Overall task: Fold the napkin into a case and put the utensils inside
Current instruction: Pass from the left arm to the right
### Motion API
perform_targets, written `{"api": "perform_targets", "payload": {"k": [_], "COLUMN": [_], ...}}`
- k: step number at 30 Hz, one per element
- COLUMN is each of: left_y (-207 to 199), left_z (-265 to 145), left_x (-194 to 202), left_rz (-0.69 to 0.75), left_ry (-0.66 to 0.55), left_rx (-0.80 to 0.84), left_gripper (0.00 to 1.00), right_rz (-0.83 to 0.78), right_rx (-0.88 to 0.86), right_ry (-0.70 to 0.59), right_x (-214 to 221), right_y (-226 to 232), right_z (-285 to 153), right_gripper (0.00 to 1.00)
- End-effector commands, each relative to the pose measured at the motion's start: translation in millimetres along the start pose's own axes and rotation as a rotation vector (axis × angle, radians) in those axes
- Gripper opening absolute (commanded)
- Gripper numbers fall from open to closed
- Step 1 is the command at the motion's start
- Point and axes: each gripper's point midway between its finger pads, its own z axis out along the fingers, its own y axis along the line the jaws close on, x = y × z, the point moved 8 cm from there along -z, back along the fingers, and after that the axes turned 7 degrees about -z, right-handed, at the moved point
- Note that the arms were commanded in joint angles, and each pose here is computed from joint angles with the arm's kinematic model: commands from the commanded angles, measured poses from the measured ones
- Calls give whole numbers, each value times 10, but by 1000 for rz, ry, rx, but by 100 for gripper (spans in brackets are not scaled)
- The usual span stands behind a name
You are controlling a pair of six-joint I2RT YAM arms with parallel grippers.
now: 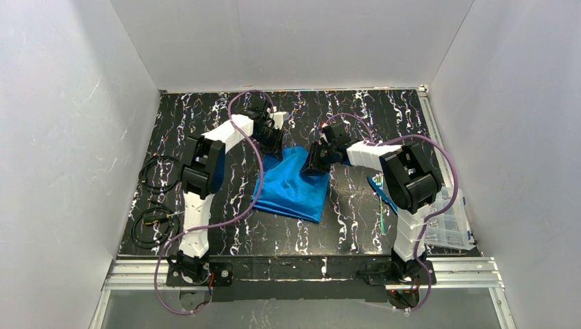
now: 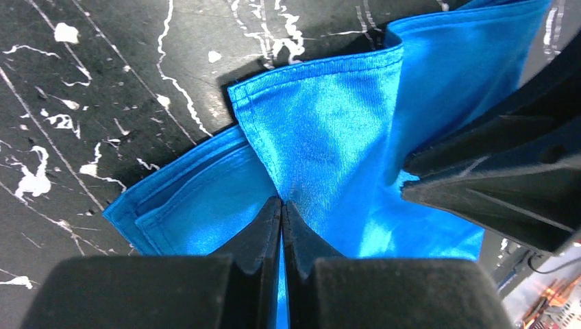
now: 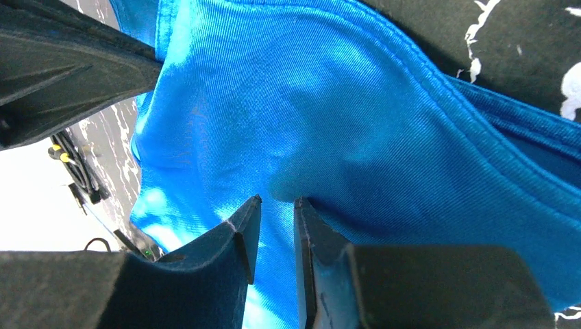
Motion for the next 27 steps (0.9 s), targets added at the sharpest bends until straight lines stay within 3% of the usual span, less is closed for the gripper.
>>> {"api": "perform_targets", "payload": {"k": [1,8,16,27], "left_y": [-373,-548,-464,-411], "left_z": [-442,-514,-343,-291], "left_x": [-73,40,241,319], "left_rz": [46,13,-23,32], "left_ry": [-81,-63,10,-18], "left_rx": [141,306,345,316], "left_gripper": [0,0,0,0], "right_rz": [21,30,53,146], "right_rx": [81,71,53,-112], "right_ry": [70,61,44,-64], "right_x": [220,206,217,25], "right_y": [-168,-160,-152,-28], "right_z": [34,45,42,-149], "right_gripper": [33,33,38,50]}}
